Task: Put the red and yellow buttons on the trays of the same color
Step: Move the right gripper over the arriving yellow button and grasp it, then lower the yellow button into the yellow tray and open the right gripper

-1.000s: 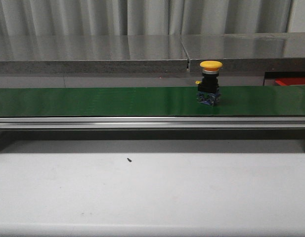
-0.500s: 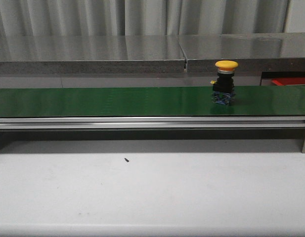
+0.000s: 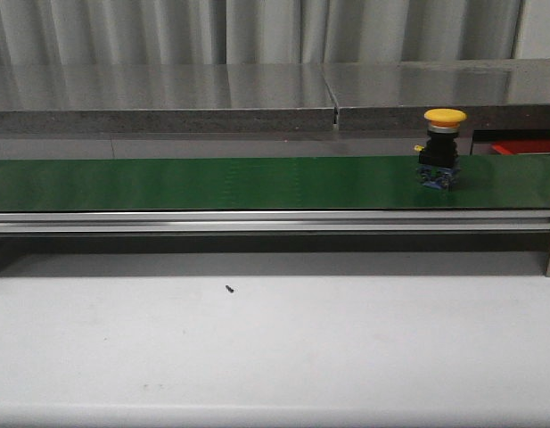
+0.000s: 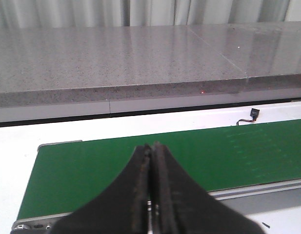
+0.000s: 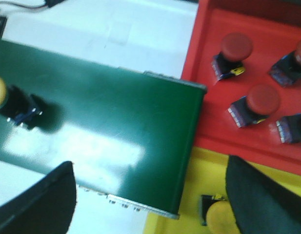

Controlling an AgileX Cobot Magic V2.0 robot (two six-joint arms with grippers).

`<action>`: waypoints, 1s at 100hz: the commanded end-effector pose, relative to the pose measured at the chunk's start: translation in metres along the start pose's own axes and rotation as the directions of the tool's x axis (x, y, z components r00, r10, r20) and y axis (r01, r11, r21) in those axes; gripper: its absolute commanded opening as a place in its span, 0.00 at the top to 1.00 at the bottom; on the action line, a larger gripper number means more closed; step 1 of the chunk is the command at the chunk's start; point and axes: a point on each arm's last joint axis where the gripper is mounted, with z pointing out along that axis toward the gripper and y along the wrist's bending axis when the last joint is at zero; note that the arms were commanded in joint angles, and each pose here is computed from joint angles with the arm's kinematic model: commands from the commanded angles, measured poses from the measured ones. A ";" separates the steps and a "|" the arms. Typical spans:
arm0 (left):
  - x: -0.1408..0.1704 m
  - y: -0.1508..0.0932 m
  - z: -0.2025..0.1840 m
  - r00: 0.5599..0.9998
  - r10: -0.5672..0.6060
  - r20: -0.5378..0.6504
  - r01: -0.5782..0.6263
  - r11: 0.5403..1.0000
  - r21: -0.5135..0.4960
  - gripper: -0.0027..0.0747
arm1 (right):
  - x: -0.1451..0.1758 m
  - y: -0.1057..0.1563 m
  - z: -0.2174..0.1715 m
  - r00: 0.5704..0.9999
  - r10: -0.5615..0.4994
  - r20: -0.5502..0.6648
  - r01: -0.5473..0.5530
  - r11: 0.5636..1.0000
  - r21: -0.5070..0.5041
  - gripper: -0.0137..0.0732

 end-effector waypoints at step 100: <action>-0.011 0.001 -0.002 0.999 -0.024 0.048 0.025 1.000 -0.013 0.99 | -0.003 0.058 0.086 0.976 -0.208 0.063 0.213 0.974 -0.080 0.13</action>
